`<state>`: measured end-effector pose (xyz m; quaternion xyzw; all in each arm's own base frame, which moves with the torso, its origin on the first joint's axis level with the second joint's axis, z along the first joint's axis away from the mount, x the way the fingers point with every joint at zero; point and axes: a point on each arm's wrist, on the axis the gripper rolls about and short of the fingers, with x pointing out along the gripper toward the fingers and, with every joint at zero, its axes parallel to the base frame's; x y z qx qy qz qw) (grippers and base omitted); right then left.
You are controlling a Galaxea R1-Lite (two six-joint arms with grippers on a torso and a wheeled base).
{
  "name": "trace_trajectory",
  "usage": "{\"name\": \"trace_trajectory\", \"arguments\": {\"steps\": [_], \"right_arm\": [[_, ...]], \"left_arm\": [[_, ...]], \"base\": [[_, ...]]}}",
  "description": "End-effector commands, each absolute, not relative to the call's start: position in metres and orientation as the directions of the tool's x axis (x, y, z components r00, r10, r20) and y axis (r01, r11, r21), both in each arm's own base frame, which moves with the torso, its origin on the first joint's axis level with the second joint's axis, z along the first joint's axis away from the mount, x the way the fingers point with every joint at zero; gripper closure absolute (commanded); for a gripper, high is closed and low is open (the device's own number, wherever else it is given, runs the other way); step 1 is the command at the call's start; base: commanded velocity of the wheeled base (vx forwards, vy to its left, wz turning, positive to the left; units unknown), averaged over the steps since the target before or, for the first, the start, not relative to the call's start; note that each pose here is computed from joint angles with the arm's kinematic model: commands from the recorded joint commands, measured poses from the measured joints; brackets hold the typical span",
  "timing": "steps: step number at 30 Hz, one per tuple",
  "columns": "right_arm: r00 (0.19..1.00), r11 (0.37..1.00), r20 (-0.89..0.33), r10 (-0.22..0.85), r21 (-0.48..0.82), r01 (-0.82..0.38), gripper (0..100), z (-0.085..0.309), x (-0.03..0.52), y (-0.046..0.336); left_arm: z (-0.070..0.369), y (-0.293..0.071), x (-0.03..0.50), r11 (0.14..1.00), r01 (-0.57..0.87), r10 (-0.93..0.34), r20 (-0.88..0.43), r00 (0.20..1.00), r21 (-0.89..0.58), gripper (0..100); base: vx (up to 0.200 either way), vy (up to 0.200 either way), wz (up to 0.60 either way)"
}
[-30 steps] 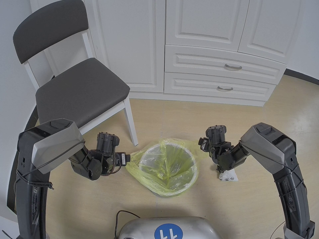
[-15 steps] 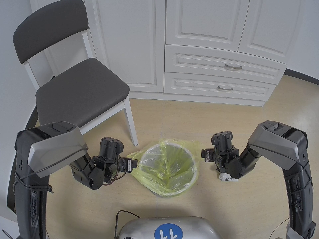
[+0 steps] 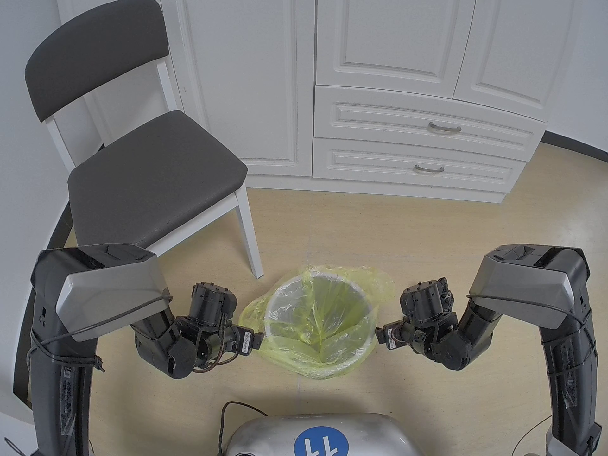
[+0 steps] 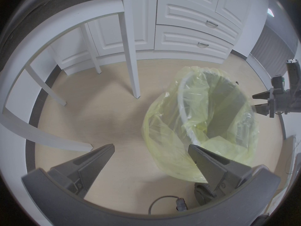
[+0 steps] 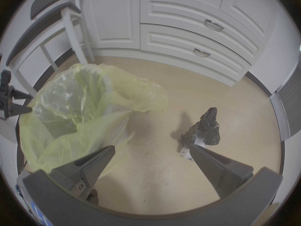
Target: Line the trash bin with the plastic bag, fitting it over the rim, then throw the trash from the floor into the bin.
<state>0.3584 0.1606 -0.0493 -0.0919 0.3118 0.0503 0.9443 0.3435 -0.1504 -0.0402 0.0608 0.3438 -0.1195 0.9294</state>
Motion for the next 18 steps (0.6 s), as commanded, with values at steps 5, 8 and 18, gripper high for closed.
{"name": "trace_trajectory", "arguments": {"steps": [5,8,18], "right_arm": [[0.771,0.968,-0.633,0.070,-0.145,-0.206,0,-0.050,0.345,0.159],[0.763,0.967,-0.641,0.089,-0.129,-0.222,0,-0.050,0.346,0.159],[0.777,0.979,-0.625,0.074,-0.102,-0.176,0,-0.061,0.369,0.149]], "left_arm": [[-0.044,-0.144,0.331,0.946,0.322,-0.200,-0.702,0.684,0.044,0],[-0.054,-0.144,0.333,0.945,0.326,-0.200,-0.719,0.666,0.039,0],[-0.072,-0.140,0.353,0.957,0.288,-0.172,-0.734,0.657,0.033,0]], "base": [[0.000,0.000,0.00],[0.000,0.000,0.00],[0.000,0.000,0.00]]}}
